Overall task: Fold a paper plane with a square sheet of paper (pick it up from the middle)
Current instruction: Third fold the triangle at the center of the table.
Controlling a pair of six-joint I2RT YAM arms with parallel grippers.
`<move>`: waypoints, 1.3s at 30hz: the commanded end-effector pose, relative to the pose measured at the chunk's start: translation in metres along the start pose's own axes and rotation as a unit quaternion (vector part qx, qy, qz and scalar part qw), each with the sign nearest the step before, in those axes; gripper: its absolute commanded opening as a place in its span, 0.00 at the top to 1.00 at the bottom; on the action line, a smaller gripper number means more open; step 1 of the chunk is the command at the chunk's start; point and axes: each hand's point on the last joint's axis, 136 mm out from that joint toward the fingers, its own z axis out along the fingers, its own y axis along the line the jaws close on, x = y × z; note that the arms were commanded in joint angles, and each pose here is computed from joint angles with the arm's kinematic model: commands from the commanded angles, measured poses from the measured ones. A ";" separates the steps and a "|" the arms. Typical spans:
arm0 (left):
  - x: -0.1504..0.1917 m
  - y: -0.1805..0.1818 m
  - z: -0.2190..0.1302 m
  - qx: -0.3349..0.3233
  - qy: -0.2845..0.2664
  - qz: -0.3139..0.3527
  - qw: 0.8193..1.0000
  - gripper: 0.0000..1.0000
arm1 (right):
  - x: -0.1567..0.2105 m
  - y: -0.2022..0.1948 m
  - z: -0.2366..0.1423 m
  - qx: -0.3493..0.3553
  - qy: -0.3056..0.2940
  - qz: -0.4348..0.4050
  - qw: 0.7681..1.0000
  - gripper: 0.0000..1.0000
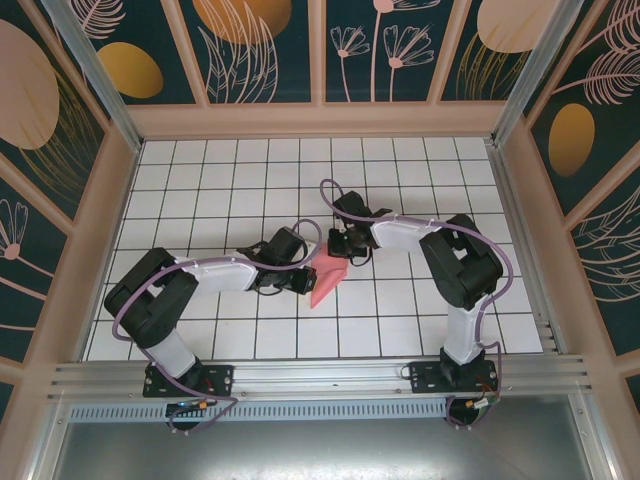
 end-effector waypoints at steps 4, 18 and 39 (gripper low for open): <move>-0.006 -0.002 -0.004 0.004 -0.012 0.001 1.000 1.00 | 0.020 -0.018 0.015 0.037 0.029 0.009 0.999 0.89; -0.008 -0.001 -0.004 -0.001 -0.014 0.004 1.000 1.00 | 0.021 -0.021 0.016 0.043 0.030 0.011 0.999 0.89; 0.001 0.002 0.003 0.003 -0.004 -0.008 1.000 0.99 | 0.021 -0.022 0.017 0.045 0.032 0.011 0.998 0.89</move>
